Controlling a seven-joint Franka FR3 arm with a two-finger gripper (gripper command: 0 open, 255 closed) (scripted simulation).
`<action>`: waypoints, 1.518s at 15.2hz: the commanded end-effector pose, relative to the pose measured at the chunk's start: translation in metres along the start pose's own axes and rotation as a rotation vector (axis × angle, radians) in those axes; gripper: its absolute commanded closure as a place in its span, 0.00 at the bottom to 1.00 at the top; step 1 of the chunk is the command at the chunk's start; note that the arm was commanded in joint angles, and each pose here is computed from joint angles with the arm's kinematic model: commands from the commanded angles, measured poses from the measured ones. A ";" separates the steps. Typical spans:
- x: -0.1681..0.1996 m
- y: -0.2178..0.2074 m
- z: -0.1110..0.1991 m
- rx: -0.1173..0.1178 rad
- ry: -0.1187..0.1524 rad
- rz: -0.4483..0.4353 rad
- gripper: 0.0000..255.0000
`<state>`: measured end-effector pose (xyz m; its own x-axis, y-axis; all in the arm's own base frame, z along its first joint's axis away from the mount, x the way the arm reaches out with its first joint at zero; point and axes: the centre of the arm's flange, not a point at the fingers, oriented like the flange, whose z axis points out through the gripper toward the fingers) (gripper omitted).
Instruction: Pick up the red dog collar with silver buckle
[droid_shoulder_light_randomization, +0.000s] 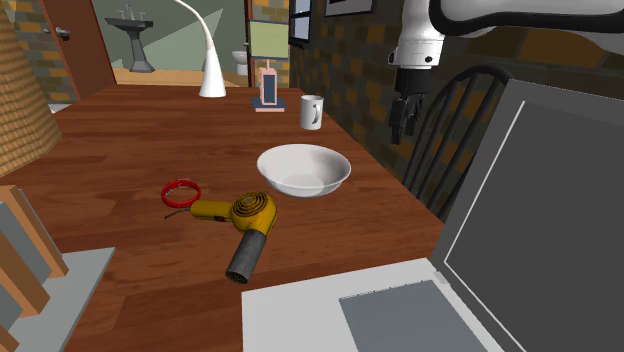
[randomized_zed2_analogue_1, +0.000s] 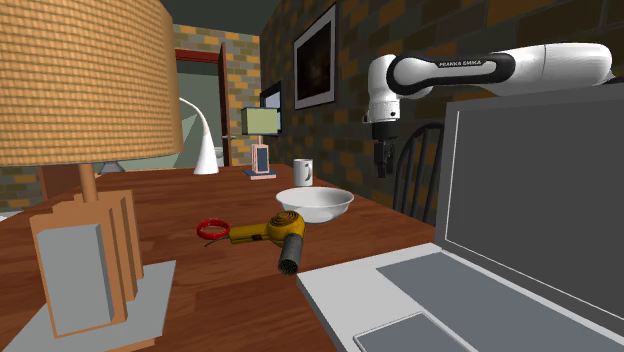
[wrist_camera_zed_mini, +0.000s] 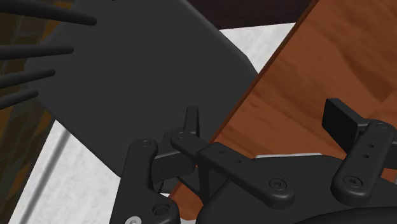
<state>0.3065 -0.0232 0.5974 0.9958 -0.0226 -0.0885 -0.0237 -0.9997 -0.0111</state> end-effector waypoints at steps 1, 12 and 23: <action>0.000 0.000 0.000 0.000 0.000 0.000 0.00; 0.080 -0.122 0.006 -0.009 0.007 -0.018 0.00; 0.158 -0.245 0.012 -0.019 0.015 -0.035 0.00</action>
<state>0.4607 0.2078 0.5764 0.9971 0.0120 -0.0749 0.0124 -0.9999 0.0056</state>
